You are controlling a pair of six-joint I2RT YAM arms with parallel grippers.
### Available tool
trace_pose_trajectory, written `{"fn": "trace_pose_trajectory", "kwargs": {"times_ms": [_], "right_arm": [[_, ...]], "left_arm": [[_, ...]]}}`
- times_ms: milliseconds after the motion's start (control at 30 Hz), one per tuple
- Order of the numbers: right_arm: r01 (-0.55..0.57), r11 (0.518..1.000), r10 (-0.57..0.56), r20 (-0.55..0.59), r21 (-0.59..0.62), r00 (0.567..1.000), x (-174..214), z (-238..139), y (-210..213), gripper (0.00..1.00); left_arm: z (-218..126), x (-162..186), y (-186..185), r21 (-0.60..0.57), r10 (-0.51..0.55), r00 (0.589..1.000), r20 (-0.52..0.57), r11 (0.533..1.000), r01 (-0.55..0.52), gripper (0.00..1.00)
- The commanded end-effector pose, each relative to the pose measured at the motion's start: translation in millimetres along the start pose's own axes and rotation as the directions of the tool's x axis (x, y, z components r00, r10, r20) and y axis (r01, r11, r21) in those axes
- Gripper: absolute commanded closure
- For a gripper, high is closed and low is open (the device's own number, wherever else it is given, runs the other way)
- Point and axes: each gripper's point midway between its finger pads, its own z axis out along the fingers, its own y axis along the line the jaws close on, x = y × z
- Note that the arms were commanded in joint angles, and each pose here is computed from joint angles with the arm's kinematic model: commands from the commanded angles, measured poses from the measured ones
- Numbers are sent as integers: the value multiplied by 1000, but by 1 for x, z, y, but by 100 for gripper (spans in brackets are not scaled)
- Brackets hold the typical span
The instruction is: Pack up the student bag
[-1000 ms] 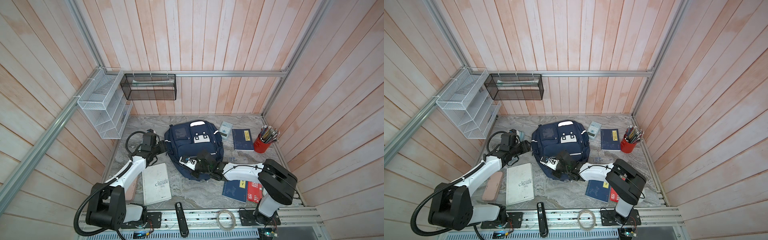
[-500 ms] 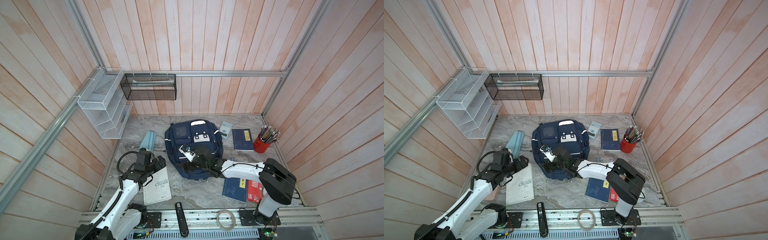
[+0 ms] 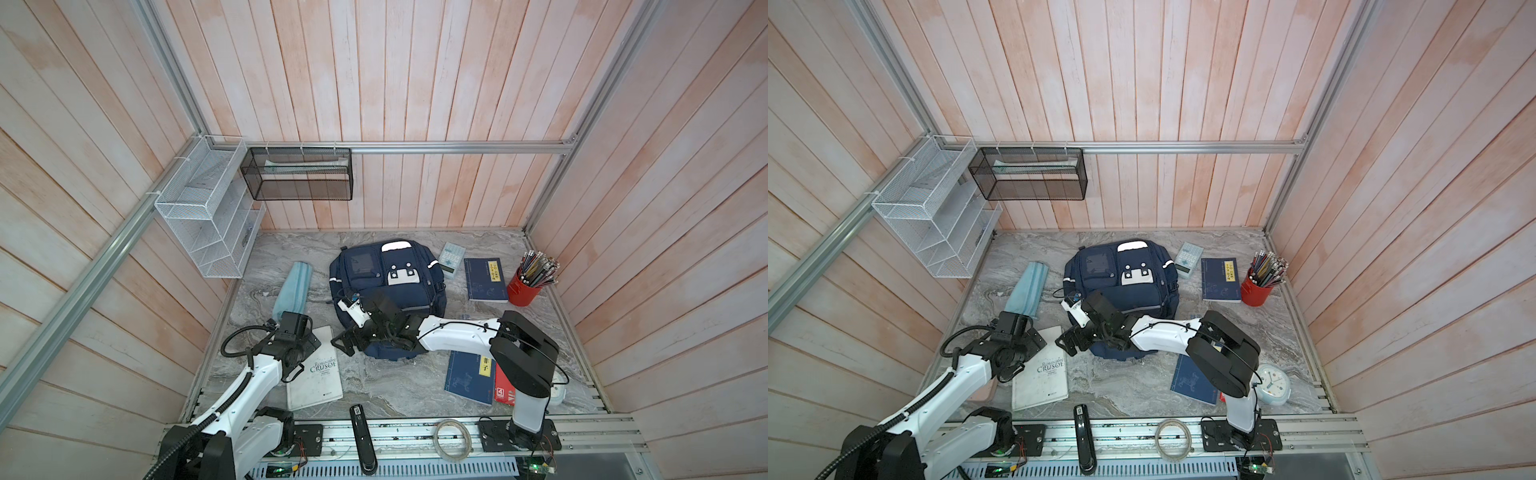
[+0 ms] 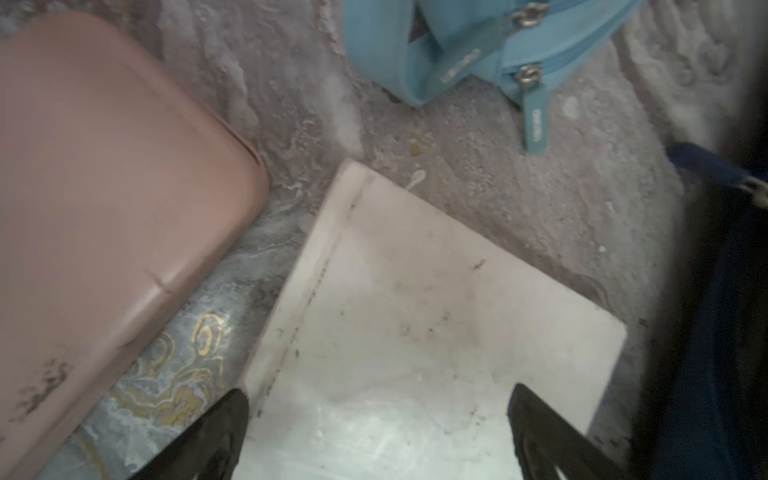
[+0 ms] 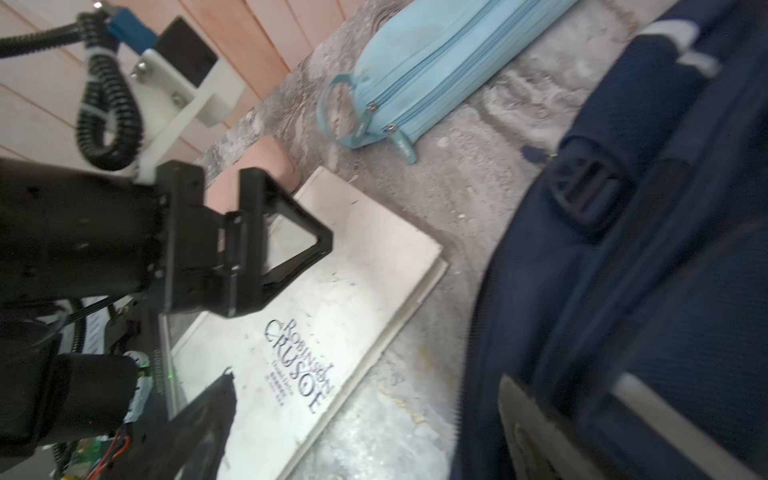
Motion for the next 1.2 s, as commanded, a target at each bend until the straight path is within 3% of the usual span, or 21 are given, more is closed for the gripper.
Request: {"fn": "trace_pose_trajectory", "kwargs": {"times_ms": [0, 133, 233, 400, 667, 733, 833, 933, 1067, 1167], "right_arm": [[-57, 997, 56, -21, -47, 998, 2, 8, 8, 3], [-70, 988, 65, -45, -141, 997, 6, 15, 22, 4], [-80, 980, 68, -70, -184, 995, 10, 21, 28, 6], [-108, 974, 86, -115, -200, 990, 20, 38, 25, 20], [-277, 956, 252, -215, -94, 943, 42, 63, -15, 23], [-287, 949, 253, -229, -130, 940, 45, 67, -10, 30], [-314, 935, 268, -252, -162, 930, 48, 74, -9, 48], [-340, 925, 293, -249, -172, 923, 45, 76, -11, 56], [-350, 934, 320, -282, -64, 905, 52, 81, -26, 45], [-334, 943, 323, -294, 16, 900, 59, 79, -35, 49]], "left_arm": [[-4, -6, 32, -171, -25, 998, 64, 985, 35, 1], [-6, -17, 39, -210, -16, 991, 134, 977, 44, 2], [-4, -17, 36, -217, -8, 992, 125, 975, 36, 1], [13, 3, 19, -108, -16, 1000, 24, 994, 19, 3], [10, 12, -15, 132, -37, 999, -24, 990, 40, 10], [9, 12, -14, 133, -40, 999, -20, 990, 42, 10], [7, 14, -20, 177, -28, 999, -28, 984, 32, 13], [7, 19, -28, 233, -20, 999, -50, 972, 31, 16], [9, 19, -26, 236, -27, 999, -44, 971, 37, 17], [14, 18, -18, 190, -29, 999, -32, 981, 34, 11]]}}
